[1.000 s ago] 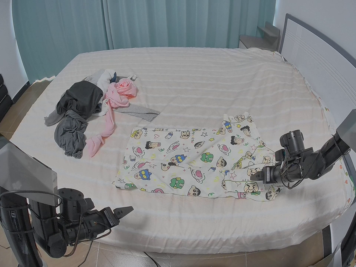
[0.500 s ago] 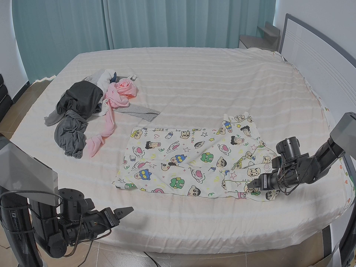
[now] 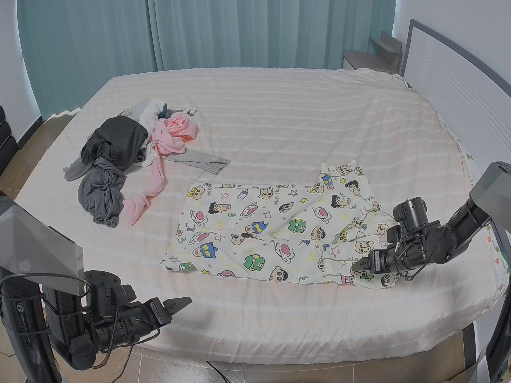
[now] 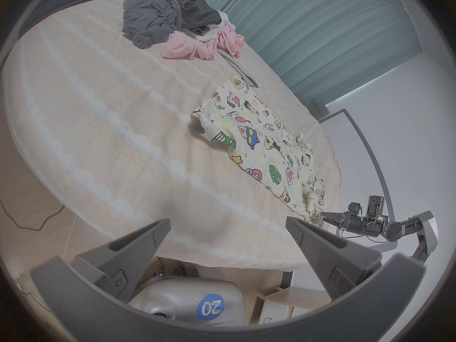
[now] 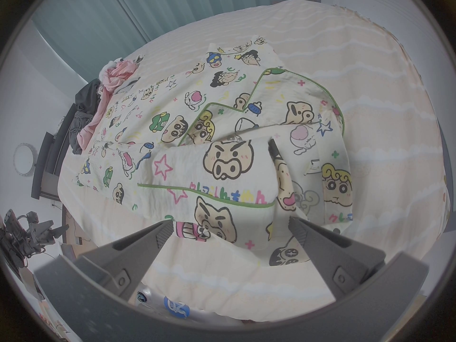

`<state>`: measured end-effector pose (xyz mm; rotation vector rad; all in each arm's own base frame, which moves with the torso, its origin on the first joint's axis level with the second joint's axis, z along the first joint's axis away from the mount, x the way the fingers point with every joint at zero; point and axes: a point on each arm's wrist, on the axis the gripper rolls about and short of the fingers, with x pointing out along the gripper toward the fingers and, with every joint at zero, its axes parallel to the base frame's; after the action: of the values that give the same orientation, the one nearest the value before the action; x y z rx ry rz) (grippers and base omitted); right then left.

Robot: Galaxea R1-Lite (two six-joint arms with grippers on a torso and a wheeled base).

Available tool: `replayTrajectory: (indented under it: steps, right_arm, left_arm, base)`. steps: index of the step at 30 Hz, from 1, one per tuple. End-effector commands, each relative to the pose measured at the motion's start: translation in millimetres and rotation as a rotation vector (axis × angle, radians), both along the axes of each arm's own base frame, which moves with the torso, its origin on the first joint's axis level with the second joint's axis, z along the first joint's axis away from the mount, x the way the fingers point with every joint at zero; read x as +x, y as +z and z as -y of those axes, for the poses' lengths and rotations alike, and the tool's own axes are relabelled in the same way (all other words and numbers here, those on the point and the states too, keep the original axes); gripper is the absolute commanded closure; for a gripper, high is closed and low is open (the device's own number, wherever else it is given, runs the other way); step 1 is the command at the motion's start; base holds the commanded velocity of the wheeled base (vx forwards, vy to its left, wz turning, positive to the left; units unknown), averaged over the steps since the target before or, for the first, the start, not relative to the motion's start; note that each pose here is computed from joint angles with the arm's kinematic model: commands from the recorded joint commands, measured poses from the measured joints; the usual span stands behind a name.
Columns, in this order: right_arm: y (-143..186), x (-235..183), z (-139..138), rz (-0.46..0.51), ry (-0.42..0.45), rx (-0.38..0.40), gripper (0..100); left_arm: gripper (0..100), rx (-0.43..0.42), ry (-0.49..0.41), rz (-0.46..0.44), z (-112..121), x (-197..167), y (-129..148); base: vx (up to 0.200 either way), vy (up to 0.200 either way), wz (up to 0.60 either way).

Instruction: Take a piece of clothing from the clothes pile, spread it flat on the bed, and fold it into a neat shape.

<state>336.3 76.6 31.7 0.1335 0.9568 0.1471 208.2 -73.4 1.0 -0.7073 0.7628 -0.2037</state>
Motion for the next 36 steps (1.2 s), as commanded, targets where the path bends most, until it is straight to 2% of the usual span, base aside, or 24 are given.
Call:
replayTrajectory:
  steps: [1, 13, 14, 36]
  right_arm:
    - [-10, 4, -1, -0.02, -0.001, -0.005, 0]
    - [-9, 12, -7, 0.0, 0.008, 0.001, 0]
    - [-9, 12, -7, 0.0, 0.007, 0.002, 100]
    - [8, -1, -2, 0.006, -0.007, 0.033, 100]
  left_arm:
    - [0, -0.005, 0.0, 0.015, 0, 1, 1]
    - [0, -0.004, -0.001, 0.016, 0, 1, 1]
    - [0, -0.005, 0.0, 0.015, 0, 1, 1]
    - [0, -0.005, 0.002, 0.015, 0, 1, 1]
  base:
    - [0.0, 0.0, 0.0]
    - [0.0, 0.0, 0.0]
    - [0.0, 0.0, 0.0]
    - [0.0, 0.0, 0.0]
